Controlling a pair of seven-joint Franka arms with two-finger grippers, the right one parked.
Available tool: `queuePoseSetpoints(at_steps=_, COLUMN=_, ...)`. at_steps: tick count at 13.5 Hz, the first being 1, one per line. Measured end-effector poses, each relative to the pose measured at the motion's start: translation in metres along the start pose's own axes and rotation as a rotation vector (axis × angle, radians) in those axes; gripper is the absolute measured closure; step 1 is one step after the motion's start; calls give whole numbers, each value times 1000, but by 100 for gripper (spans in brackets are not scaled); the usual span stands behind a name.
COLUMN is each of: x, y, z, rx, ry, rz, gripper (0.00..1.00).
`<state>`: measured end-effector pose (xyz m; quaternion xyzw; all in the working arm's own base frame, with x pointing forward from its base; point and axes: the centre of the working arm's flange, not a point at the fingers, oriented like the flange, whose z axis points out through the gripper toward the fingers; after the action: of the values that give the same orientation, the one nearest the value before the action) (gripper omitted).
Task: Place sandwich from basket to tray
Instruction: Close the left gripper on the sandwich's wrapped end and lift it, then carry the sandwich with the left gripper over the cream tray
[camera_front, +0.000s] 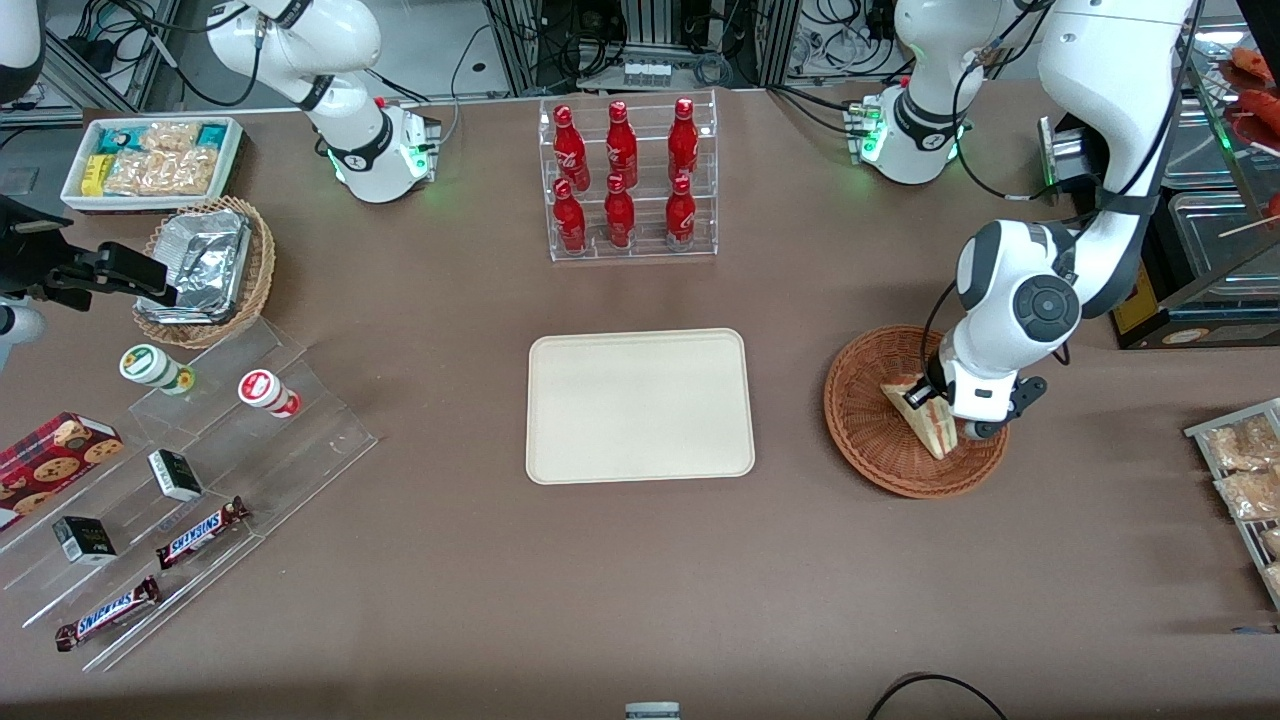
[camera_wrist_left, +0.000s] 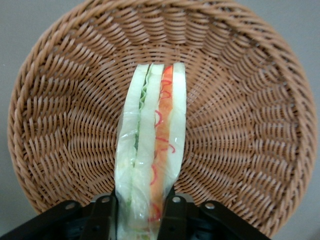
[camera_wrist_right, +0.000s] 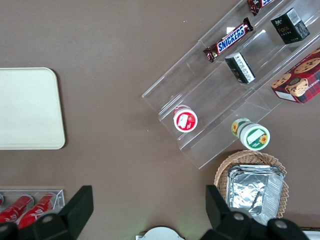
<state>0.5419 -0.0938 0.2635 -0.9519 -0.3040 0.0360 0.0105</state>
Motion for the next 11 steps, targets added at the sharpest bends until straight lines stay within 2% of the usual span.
queuePoseSetpoints(at_steps=3, x=8, y=23, z=-47, rx=24, ry=-14, rz=18, gripper=83)
queuePoseSetpoints(at_steps=7, x=-14, y=80, z=-107, rx=1, ry=19, rz=108, gripper=83)
queuePoseSetpoints(at_steps=11, x=-64, y=143, z=-99, rx=-2, ry=12, rz=232, gripper=83)
